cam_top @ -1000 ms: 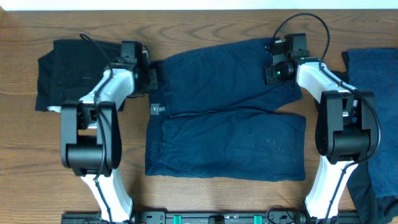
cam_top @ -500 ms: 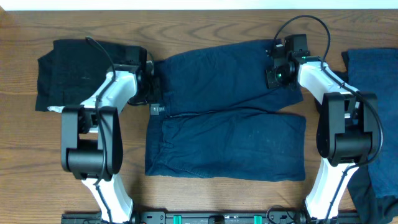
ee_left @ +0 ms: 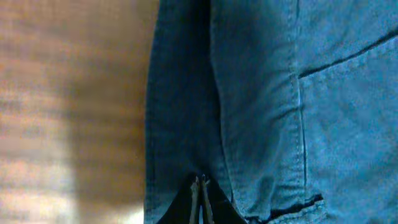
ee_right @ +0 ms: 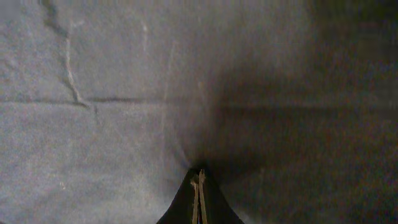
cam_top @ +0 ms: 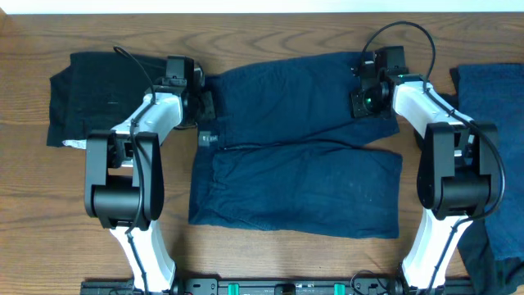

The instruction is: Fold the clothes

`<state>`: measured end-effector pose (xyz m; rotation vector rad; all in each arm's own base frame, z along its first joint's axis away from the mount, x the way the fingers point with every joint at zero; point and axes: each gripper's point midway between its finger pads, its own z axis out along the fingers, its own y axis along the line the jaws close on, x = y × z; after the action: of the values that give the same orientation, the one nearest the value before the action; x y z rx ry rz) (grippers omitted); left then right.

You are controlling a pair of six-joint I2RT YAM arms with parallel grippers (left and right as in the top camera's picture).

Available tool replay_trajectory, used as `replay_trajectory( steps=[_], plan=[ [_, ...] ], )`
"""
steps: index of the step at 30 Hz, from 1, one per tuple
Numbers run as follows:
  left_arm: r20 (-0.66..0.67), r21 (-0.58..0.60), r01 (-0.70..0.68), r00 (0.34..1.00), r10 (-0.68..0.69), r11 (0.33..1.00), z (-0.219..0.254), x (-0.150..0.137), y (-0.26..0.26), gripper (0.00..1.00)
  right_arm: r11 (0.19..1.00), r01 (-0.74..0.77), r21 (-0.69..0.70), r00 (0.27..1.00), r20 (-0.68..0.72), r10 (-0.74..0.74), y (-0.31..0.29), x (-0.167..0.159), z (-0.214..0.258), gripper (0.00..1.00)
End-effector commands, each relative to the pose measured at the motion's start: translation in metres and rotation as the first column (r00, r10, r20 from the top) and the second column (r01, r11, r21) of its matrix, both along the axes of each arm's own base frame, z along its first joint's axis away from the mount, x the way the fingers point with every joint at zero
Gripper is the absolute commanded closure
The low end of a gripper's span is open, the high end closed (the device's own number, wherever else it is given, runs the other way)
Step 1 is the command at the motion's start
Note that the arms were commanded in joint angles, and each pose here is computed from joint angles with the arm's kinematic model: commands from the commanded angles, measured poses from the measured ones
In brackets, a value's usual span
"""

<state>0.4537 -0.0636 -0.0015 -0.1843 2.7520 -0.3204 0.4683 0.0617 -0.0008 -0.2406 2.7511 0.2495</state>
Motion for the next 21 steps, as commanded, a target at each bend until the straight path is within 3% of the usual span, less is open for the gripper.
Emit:
replay_trajectory(
  steps=[1,8,12,17,21],
  plan=[
    [-0.141,0.039,-0.007,0.990,0.012,0.999,-0.059,-0.027,0.009,0.94,0.999,0.026,-0.024,0.998,-0.059,-0.027,-0.005,-0.010,-0.029,0.99],
    [-0.057,0.050,0.017,0.998,-0.014,0.999,-0.062,-0.007,0.015,0.94,0.997,0.045,-0.067,0.999,-0.012,-0.046,-0.013,0.005,-0.043,0.99],
    [0.007,0.060,0.045,0.999,-0.045,0.997,-0.048,0.009,0.014,0.94,0.997,0.048,-0.060,0.998,0.037,-0.046,-0.012,0.017,-0.042,0.94],
    [0.064,0.060,0.043,0.997,-0.047,0.997,0.023,0.022,0.013,0.94,0.999,0.037,-0.021,0.993,0.115,-0.034,-0.006,0.035,0.006,0.84],
    [0.046,0.042,0.041,0.998,-0.043,0.998,0.071,0.001,0.012,0.90,0.999,0.039,-0.020,0.988,0.150,-0.035,-0.006,0.035,0.055,0.73]
  ],
)
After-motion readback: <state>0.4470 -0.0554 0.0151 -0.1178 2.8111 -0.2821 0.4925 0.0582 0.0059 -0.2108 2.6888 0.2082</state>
